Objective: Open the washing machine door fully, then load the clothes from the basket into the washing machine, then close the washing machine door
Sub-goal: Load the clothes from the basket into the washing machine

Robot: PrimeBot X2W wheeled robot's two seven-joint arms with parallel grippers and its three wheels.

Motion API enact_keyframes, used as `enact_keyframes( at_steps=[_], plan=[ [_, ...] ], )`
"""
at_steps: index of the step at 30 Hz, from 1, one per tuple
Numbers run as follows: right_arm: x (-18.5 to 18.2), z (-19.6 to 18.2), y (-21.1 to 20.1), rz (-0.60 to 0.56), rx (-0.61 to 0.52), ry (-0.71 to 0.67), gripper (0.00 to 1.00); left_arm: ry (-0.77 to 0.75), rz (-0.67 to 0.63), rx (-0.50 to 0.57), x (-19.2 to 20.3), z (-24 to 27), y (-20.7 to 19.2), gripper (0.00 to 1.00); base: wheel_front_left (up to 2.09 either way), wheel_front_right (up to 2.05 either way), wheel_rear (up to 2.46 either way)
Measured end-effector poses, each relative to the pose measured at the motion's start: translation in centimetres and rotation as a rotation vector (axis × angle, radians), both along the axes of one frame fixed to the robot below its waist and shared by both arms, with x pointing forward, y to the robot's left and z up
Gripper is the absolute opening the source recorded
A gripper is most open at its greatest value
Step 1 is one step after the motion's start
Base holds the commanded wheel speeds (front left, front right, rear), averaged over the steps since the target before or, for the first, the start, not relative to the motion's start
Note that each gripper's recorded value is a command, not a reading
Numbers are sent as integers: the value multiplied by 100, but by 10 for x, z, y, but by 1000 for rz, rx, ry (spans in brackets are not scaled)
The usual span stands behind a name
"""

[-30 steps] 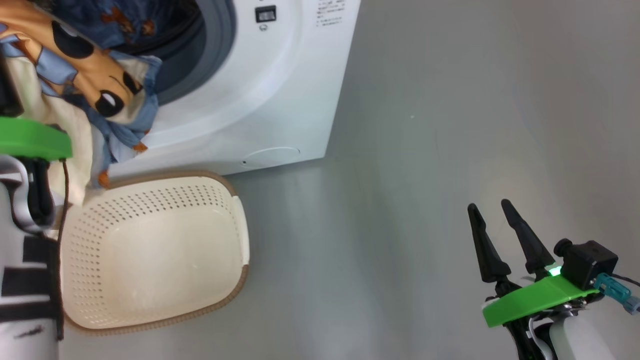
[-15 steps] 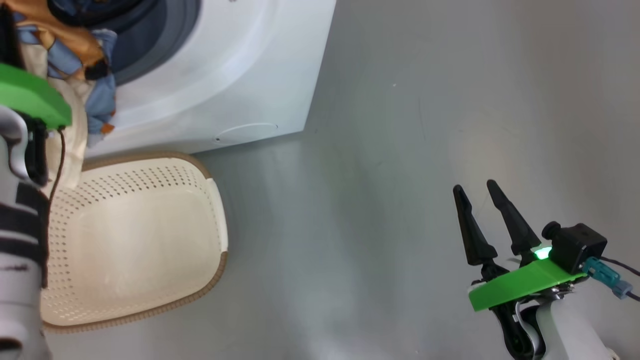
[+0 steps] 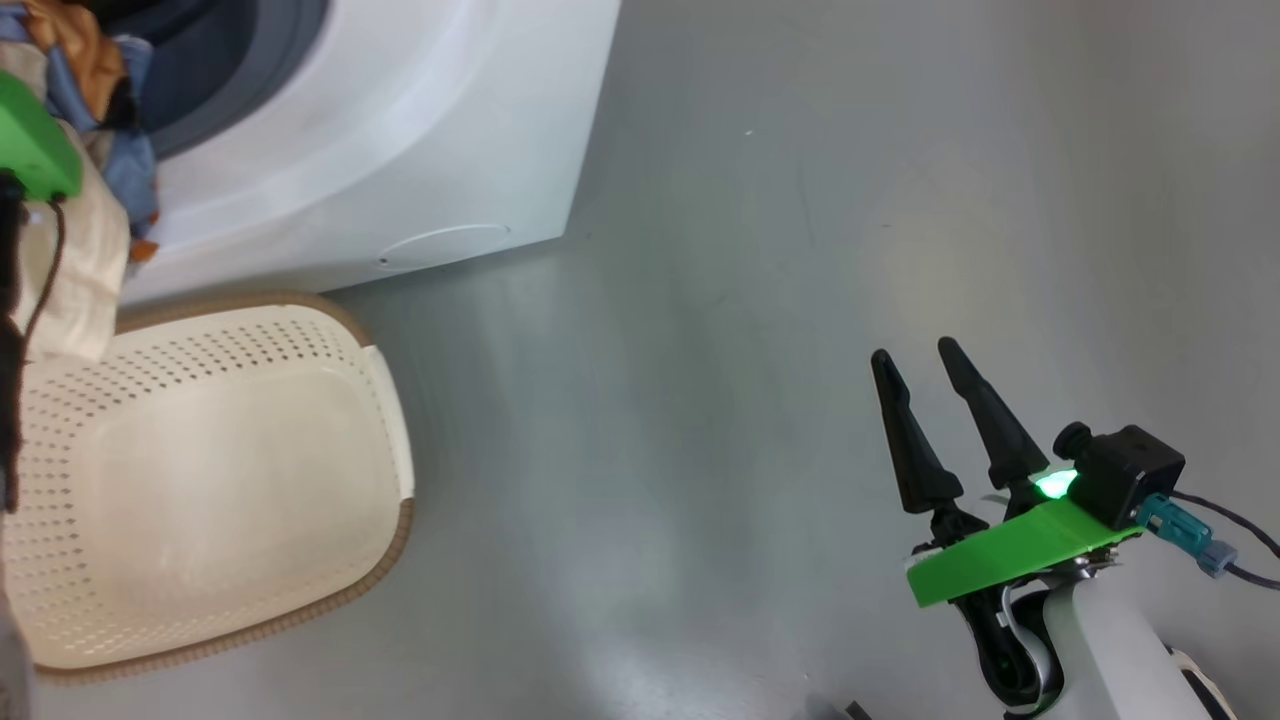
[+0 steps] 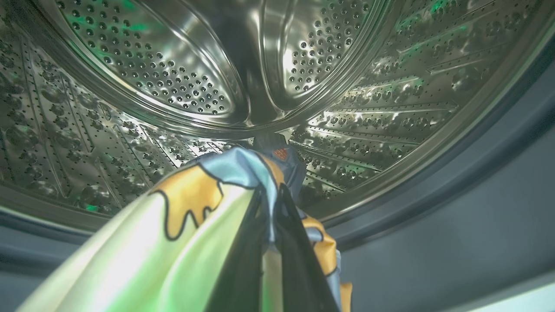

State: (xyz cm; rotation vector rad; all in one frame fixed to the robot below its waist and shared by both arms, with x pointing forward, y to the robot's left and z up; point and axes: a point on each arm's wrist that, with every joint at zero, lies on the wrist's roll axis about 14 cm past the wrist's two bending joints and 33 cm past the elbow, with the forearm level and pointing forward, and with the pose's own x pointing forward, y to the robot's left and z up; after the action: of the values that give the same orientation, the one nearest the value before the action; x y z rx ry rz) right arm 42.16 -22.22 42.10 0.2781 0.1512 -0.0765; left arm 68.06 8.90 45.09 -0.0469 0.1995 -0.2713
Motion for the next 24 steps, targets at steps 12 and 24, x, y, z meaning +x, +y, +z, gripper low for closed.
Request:
enact_keyframes(
  at_steps=[12, 24],
  plan=[
    [-2, -7, -3, -16, -1, 23, 100, -209, -1, -71, 33, 54, -11, 0, 0, 0, 0],
    [3, -12, -5, -28, -2, 27, 100, -327, 39, -99, 36, 63, -2, 100, 0, 0, 0]
  ],
)
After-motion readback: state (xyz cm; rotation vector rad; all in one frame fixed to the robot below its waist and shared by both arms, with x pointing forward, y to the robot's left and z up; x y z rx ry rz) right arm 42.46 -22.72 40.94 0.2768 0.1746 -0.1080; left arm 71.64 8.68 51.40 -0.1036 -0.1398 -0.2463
